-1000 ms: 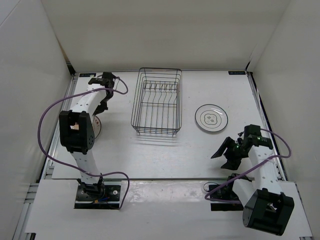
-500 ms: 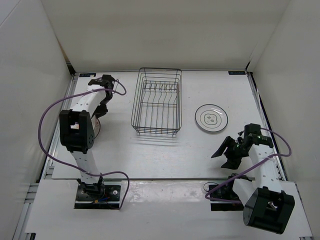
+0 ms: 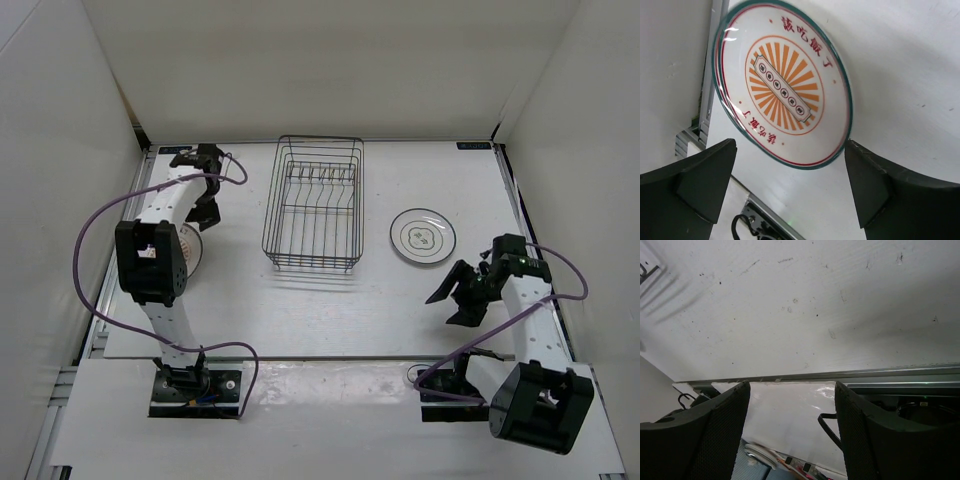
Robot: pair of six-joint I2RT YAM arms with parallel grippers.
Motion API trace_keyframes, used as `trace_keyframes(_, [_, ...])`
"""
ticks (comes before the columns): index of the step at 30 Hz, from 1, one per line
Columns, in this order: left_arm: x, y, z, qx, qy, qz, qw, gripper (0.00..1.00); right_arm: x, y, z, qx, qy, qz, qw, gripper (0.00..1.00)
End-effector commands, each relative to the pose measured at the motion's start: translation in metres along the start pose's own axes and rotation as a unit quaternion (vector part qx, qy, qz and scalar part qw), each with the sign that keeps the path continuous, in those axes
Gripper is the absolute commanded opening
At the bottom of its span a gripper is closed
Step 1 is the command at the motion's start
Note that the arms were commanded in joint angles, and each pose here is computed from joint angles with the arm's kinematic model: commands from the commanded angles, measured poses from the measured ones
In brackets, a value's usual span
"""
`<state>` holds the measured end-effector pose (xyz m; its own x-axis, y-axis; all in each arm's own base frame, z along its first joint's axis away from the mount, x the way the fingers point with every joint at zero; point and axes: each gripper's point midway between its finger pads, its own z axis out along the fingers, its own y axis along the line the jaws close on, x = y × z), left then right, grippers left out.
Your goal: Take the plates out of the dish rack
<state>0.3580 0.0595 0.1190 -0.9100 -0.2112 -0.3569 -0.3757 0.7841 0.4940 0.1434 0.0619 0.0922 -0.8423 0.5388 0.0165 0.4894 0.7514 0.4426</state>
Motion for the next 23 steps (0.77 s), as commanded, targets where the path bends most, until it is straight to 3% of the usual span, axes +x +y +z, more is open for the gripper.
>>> trace_keyframes(1, [-0.03,0.012,-0.02,0.007,-0.043,-0.054,0.998,1.0,-0.017,0.01,-0.013,-0.001,-0.025,-0.009,1.0,0.71])
trace_keyframes(7, [-0.071,0.018,-0.051,0.044,-0.091,-0.094,0.99,1.0,-0.047,0.016,-0.027,0.028,-0.051,0.0,0.998,0.74])
trace_keyframes(10, [-0.075,0.017,-0.062,0.067,-0.093,-0.116,0.987,1.0,-0.06,0.017,-0.033,0.053,-0.05,0.014,0.997,0.8])
trace_keyframes(13, [-0.062,0.003,-0.072,0.118,-0.064,-0.145,0.98,1.0,-0.086,0.021,-0.047,0.075,-0.08,0.026,0.994,0.88])
trace_keyframes(14, [-0.054,-0.011,-0.083,0.169,-0.044,-0.153,0.973,1.0,-0.1,0.03,-0.051,0.069,-0.089,0.027,0.993,0.9])
trace_keyframes(18, [-0.033,-0.042,-0.12,0.288,-0.011,-0.164,0.943,1.0,-0.12,0.066,-0.068,0.019,-0.1,0.027,0.994,0.9])
trace_keyframes(20, [-0.017,-0.041,-0.143,0.333,0.004,-0.166,0.928,1.0,-0.129,0.095,-0.09,-0.048,-0.161,-0.001,0.986,0.9])
trace_keyframes(22, [-0.008,-0.022,-0.173,0.365,-0.027,-0.176,0.914,1.0,-0.129,0.098,-0.092,-0.06,-0.189,0.008,0.98,0.9])
trace_keyframes(23, [0.009,-0.024,-0.164,0.359,-0.017,-0.165,0.919,1.0,-0.127,0.099,-0.097,-0.066,-0.197,-0.001,0.978,0.9])
